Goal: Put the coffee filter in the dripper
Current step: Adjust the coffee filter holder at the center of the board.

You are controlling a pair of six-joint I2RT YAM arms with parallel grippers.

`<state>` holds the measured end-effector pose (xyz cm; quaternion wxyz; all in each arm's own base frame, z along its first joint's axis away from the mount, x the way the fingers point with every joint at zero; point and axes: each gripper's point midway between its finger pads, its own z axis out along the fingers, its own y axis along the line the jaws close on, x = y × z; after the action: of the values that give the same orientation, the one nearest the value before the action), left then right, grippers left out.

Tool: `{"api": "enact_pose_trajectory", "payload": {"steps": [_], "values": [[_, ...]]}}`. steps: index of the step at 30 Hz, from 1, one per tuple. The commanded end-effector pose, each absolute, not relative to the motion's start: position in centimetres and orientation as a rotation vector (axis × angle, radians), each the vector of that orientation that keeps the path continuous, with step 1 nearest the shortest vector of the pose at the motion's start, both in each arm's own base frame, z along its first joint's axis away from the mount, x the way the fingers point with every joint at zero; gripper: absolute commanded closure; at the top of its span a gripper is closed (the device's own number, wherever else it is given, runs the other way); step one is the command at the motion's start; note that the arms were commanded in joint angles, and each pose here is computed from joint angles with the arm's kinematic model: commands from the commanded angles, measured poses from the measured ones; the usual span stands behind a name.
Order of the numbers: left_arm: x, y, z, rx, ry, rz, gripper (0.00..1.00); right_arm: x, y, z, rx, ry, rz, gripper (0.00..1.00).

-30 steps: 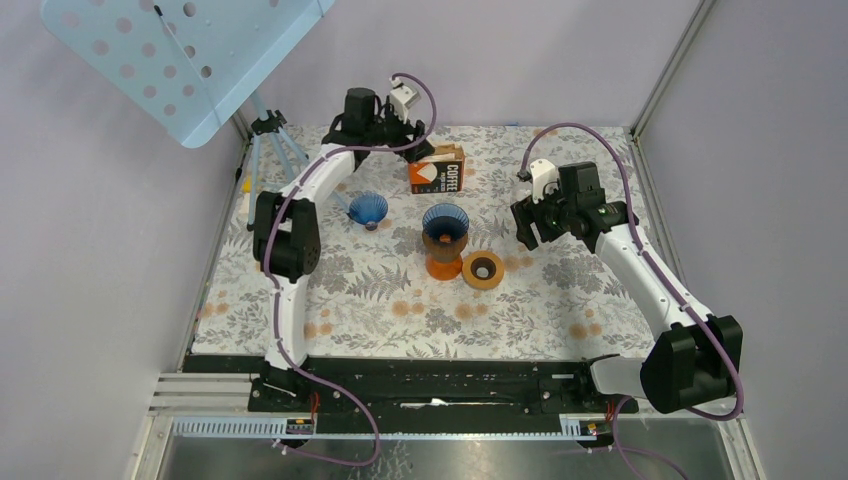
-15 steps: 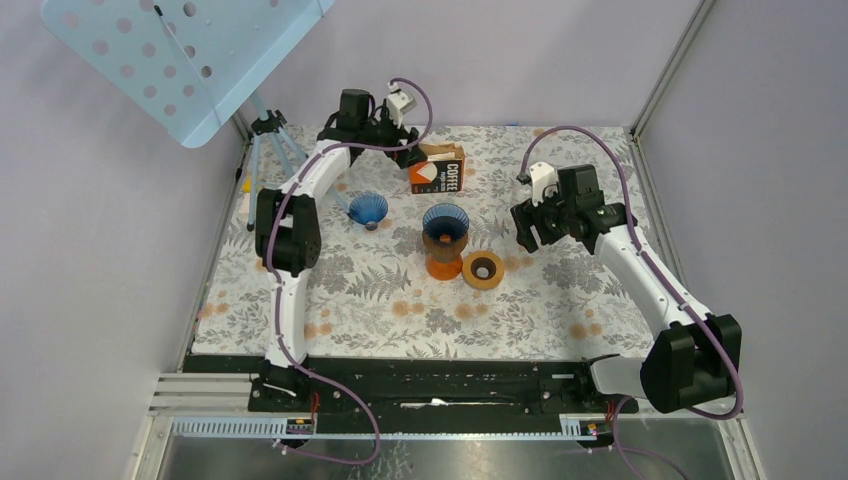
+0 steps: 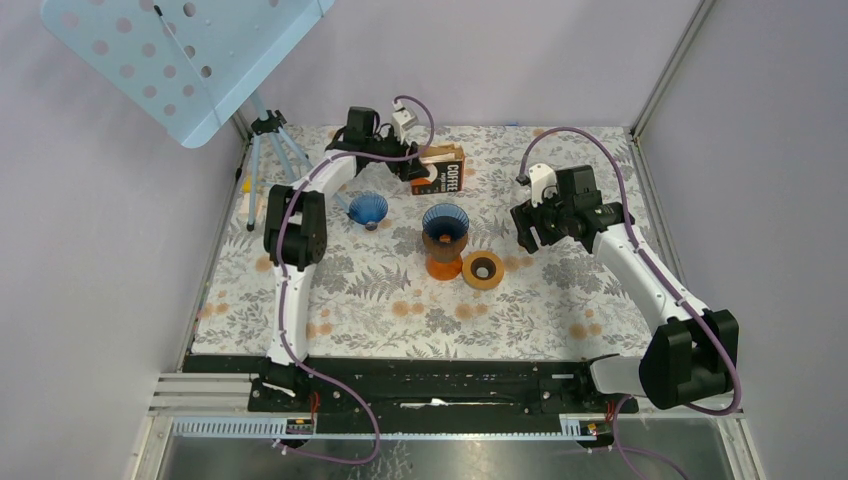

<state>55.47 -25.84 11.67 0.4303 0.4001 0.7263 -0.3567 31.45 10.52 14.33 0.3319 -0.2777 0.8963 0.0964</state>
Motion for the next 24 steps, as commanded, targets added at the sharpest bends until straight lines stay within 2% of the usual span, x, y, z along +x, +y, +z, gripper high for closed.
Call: {"api": "enact_pose_trajectory", "payload": {"steps": [1,5,12,16,24], "values": [[55.1,-26.1,14.6,0.953,1.705,-0.936,0.32,31.7,10.2,14.3,-0.722,2.34,0.221,0.22],[54.4,-26.0,14.6,0.887,1.724,-0.957,0.47,31.7,10.2,14.2,-0.72,2.343,0.22,0.22],[53.6,-24.5,17.1,0.732,1.74,-0.86,0.63,31.6,10.2,14.3,-0.717,2.336,0.222,0.22],[52.7,-23.5,17.5,0.658,1.763,-0.753,0.67,31.5,10.3,14.4,-0.717,2.332,0.227,0.22],[50.7,-23.6,17.3,0.511,1.841,-0.589,0.68,31.5,10.6,14.8,-0.716,2.32,0.245,0.22]]}}
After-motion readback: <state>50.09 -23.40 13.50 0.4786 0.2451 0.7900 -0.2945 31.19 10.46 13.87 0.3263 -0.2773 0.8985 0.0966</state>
